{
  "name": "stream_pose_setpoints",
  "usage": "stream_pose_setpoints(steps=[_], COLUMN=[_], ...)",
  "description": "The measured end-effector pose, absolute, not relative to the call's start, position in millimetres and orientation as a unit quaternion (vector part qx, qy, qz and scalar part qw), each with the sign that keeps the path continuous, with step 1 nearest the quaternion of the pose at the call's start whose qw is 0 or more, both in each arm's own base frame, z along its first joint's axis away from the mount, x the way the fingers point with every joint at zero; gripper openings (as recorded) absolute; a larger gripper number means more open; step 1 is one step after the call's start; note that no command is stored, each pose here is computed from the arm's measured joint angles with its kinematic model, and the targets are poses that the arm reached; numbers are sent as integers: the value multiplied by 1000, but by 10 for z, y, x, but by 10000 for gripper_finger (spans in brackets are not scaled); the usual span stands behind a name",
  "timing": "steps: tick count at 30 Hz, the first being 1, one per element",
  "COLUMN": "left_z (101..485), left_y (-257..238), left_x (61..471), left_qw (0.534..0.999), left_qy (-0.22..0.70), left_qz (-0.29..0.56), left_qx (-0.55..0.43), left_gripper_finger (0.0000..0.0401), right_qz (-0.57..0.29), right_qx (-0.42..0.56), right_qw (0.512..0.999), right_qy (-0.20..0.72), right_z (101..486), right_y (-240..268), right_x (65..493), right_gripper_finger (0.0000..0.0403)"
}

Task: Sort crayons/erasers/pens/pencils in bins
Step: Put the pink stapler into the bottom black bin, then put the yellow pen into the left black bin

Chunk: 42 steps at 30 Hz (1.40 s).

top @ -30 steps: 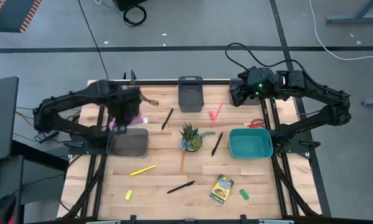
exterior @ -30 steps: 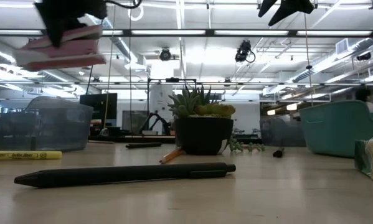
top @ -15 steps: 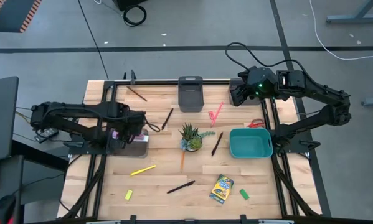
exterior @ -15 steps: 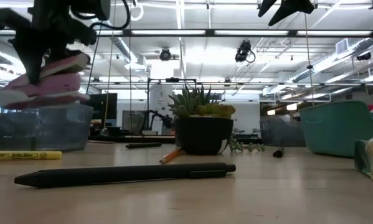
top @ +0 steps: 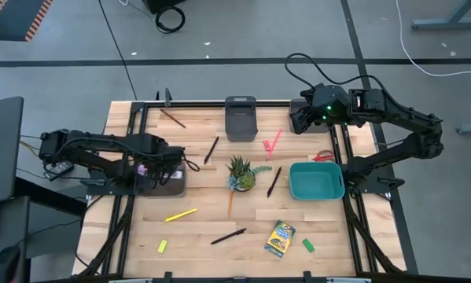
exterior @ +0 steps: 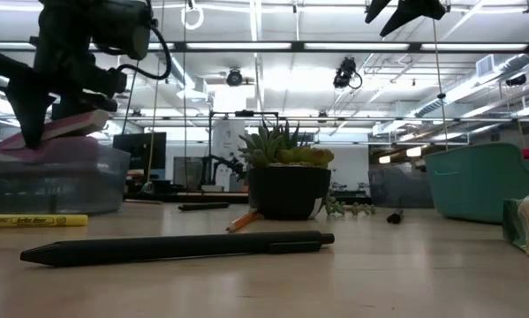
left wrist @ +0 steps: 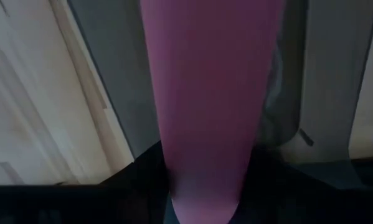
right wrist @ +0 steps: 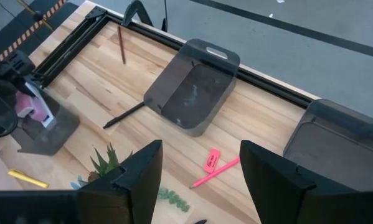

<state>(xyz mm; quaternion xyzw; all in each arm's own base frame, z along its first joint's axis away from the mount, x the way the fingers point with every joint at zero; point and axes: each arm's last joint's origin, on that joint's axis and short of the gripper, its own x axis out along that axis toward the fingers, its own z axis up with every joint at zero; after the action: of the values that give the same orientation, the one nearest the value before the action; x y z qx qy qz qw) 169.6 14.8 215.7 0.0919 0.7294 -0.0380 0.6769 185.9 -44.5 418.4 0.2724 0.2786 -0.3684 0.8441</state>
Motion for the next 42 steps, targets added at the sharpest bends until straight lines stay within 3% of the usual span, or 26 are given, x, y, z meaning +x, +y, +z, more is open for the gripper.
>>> stream_pose_setpoints(steps=[18, 26, 30, 36, 42], left_z=[2156, 2348, 2653, 3126, 3217], left_y=[149, 153, 157, 133, -44], left_x=[1706, 1663, 1722, 1887, 1985], left_qw=[681, 658, 686, 771, 798], left_qy=[726, 750, 725, 634, 583], left_qz=[-32, -2, 24, 53, 95], left_qx=[87, 69, 52, -29, -123], left_gripper_finger=[224, 219, 206, 190, 183], right_qz=[-368, -368, -368, -369, -373], right_qx=[273, 273, 273, 277, 294], right_qw=[844, 844, 844, 843, 838], right_qy=[279, 279, 279, 276, 269], right_z=[4184, 4184, 4184, 4185, 4186], right_y=[-445, -445, -445, -445, -444], right_x=[1859, 1859, 1859, 1860, 1861], right_gripper_finger=[222, 222, 222, 222, 222])
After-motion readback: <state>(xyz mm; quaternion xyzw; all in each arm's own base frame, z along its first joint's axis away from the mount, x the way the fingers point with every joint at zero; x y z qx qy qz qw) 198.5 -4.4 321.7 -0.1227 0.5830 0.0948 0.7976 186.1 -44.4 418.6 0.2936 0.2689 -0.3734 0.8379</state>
